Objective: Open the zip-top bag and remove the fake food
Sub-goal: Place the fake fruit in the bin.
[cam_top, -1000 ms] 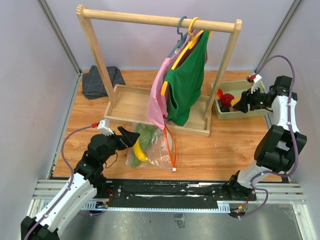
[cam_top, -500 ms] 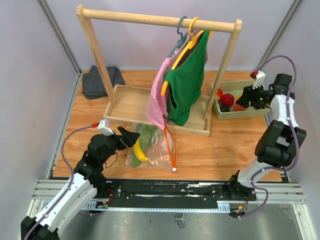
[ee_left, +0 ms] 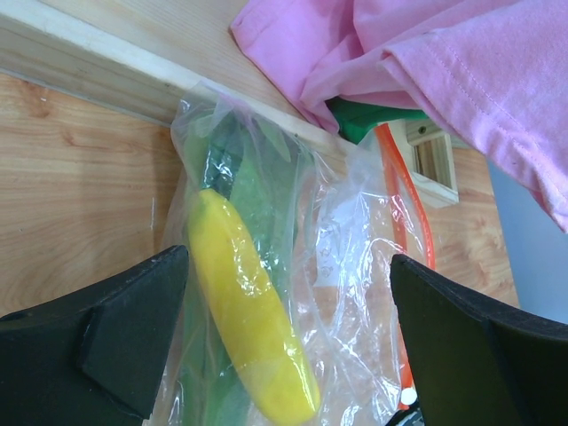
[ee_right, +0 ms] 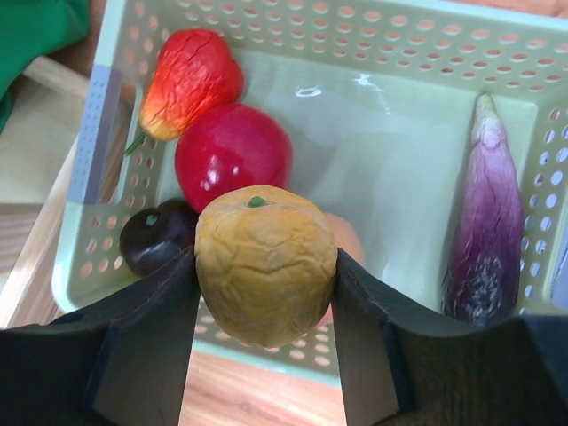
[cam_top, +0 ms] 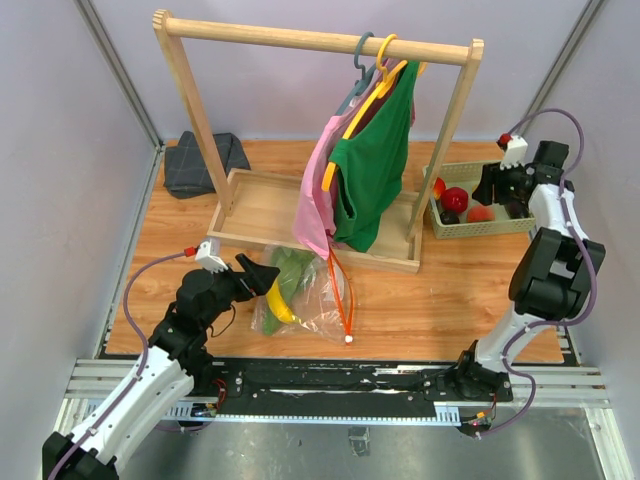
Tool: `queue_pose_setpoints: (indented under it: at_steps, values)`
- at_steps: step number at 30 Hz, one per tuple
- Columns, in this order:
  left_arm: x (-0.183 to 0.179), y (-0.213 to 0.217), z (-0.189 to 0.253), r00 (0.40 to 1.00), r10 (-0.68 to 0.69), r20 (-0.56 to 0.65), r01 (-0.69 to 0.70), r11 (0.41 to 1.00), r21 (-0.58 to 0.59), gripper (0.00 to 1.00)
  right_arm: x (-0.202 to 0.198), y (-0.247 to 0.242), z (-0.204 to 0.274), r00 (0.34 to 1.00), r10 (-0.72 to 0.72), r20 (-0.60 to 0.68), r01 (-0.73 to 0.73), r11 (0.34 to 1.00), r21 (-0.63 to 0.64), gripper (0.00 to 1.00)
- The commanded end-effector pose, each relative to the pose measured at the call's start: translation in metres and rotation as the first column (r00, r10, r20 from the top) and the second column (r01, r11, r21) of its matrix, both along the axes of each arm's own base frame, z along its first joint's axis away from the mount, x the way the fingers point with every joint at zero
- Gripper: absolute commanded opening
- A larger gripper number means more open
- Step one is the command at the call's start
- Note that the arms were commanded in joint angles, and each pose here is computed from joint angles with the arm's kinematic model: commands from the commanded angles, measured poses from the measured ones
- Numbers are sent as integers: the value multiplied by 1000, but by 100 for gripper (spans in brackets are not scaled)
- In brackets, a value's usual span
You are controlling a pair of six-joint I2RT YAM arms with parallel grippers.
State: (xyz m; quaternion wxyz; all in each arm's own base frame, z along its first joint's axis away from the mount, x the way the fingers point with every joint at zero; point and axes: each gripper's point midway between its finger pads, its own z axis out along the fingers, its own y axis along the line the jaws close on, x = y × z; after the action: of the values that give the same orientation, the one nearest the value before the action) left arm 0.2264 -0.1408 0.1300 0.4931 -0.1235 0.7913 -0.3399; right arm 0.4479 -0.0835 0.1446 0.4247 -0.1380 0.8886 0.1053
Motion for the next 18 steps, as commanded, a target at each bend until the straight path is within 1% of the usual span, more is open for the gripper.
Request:
queue_pose_setpoints:
  at_steps: [1, 3, 5, 8, 12, 15, 18]
  values:
    - [2, 1, 5, 1000, 9, 29, -9, 1000, -4, 99, 30, -14, 6, 995, -92, 35, 93, 995, -22, 51]
    - [2, 2, 5, 999, 11, 30, -10, 1000, -3, 99, 38, -19, 5, 992, -119, 31, 120, 993, -23, 54]
    - [1, 2, 5, 999, 11, 31, -11, 1000, -3, 99, 44, -25, 5, 989, -145, 30, 146, 989, -29, 59]
    - [1, 3, 6, 999, 14, 33, -14, 1000, -3, 99, 49, -30, 10, 987, -155, 46, 157, 986, -46, 72]
    - [0, 4, 6, 999, 17, 32, -17, 1000, -3, 99, 48, -32, 19, 987, -140, 84, 147, 986, -82, 87]
    - [0, 4, 5, 999, 17, 32, -17, 1000, -2, 99, 42, -31, 28, 987, -122, 108, 133, 986, -104, 93]
    - [0, 3, 6, 999, 16, 34, -16, 1000, -4, 99, 30, -26, 42, 986, -89, 143, 103, 990, -95, 96]
